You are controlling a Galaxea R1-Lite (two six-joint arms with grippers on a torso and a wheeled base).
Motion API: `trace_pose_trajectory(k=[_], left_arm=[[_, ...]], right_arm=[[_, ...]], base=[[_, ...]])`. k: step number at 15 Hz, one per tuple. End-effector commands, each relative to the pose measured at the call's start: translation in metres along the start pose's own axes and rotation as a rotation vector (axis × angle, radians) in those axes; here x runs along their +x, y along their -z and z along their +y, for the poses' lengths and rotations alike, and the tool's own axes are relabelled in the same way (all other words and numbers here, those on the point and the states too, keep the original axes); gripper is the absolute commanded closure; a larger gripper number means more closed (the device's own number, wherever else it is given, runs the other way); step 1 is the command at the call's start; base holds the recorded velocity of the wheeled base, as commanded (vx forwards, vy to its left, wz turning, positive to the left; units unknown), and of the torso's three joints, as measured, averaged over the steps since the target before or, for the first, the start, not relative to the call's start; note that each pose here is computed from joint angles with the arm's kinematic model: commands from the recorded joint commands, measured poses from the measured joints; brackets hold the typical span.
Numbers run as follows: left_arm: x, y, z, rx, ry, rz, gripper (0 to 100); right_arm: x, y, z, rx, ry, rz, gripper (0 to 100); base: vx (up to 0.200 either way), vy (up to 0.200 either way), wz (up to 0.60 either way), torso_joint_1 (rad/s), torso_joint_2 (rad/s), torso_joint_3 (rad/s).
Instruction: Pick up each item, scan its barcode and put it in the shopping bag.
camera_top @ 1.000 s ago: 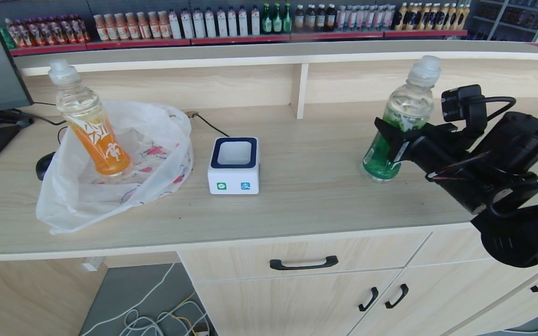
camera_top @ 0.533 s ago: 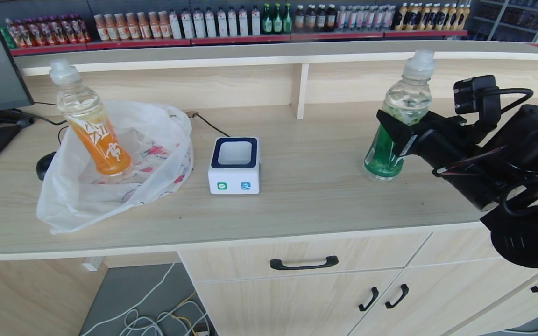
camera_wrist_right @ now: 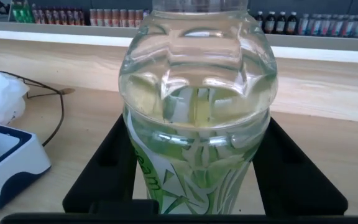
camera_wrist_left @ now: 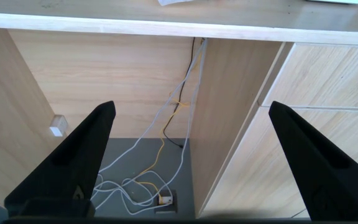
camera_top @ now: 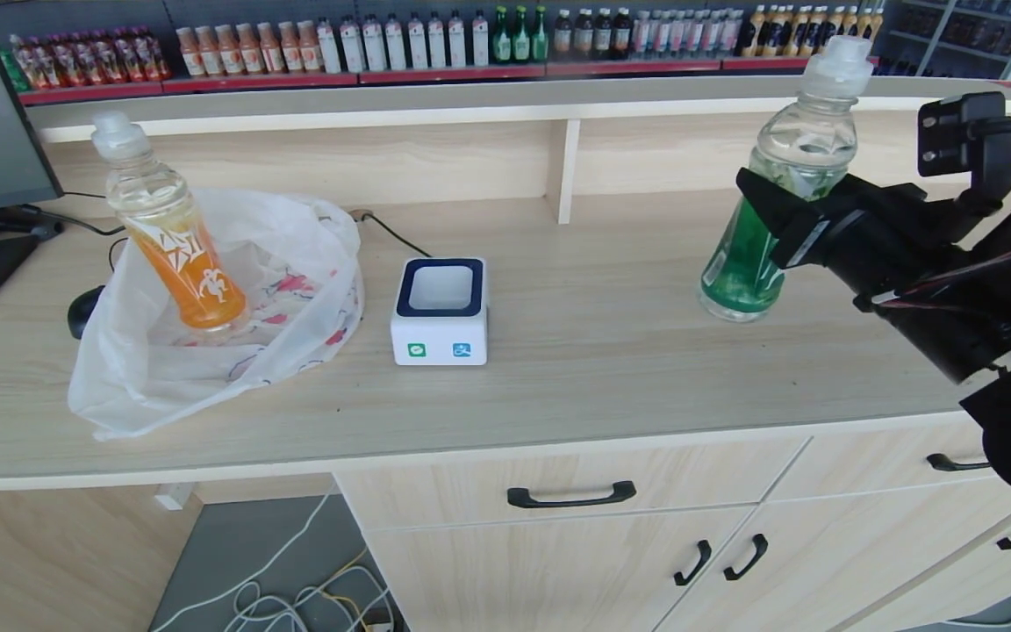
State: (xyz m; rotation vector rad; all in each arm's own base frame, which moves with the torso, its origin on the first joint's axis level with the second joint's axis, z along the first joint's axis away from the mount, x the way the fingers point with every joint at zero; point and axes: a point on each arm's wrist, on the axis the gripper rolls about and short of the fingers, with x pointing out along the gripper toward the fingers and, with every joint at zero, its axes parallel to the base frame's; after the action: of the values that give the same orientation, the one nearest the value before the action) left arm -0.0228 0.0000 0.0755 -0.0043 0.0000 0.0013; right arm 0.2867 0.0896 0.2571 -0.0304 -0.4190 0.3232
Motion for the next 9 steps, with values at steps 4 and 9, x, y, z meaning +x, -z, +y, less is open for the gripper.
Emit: trace_pose_trajectory(k=[4,9], left_arm=[[0.0,0.0,0.0,0.0,0.0,0.0,0],[0.0,0.0,0.0,0.0,0.0,0.0,0]], right_arm=[[-0.038,-0.032,0.012,0.039,-0.044,-0.047,100],[-0.087,-0.03,0.019,0.099,-0.078,0.011,100]], base=[[0.0,0.0,0.0,0.0,0.0,0.0],[0.0,0.0,0.0,0.0,0.0,0.0]])
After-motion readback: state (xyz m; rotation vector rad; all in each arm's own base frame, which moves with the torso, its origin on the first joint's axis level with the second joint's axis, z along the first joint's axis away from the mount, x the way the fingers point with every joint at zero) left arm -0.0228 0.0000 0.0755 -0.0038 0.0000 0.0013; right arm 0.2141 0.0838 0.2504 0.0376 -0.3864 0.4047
